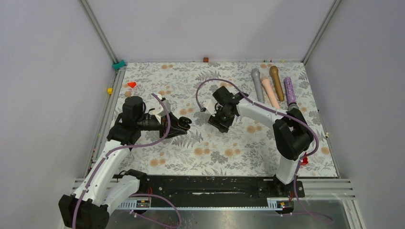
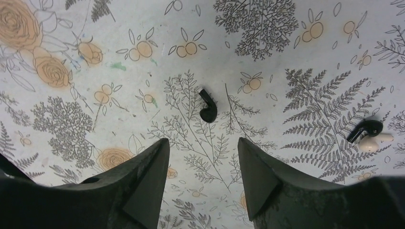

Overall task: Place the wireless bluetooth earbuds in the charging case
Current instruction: Pick up the earbud from the center of the board.

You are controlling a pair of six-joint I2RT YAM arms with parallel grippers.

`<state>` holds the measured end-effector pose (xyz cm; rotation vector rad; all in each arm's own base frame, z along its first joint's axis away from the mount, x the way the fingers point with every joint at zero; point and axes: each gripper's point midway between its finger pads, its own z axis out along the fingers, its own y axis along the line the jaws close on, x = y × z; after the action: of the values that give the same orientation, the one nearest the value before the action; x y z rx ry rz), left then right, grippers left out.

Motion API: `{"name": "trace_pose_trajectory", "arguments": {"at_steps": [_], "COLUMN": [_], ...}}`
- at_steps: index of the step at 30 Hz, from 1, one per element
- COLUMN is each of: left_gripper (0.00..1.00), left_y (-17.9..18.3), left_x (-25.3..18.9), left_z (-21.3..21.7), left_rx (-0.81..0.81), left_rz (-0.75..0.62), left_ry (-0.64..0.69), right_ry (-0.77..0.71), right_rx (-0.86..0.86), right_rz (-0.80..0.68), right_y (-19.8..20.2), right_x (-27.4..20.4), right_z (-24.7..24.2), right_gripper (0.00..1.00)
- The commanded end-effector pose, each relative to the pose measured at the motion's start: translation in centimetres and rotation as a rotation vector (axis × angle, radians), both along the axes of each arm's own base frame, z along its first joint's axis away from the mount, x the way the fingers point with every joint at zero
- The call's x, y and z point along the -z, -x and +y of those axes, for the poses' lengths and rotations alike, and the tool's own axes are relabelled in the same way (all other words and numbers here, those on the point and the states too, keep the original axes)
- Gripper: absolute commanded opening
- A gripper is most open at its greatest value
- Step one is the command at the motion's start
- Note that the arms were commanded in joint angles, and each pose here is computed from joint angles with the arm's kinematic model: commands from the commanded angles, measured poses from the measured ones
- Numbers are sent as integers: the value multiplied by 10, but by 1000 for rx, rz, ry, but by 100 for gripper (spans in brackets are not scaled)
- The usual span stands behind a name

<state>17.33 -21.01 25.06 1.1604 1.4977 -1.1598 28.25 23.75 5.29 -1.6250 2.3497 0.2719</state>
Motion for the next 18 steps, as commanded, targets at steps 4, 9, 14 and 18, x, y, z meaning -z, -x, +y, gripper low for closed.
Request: {"name": "trace_pose_trajectory", "arguments": {"at_steps": [4, 9, 14, 18], "left_gripper": [0, 0, 0, 0], "left_y": [-1, -1, -2, -3], "left_x": [-9, -9, -8, -8], "left_z": [1, 2, 2, 2], "left_rx": [0, -2, -2, -6], "left_rz": [-61, -64, -58, -59], "left_ry": [19, 20, 18, 17], "right_ry": [-77, -44, -28, -27], "right_rx": [207, 339, 413, 464], "right_rz": [67, 150, 203, 237], "right_y": [2, 3, 6, 6], "right_x": [8, 12, 23, 29], "right_z": [10, 5, 3, 1], "right_gripper": [59, 56, 55, 54]}}
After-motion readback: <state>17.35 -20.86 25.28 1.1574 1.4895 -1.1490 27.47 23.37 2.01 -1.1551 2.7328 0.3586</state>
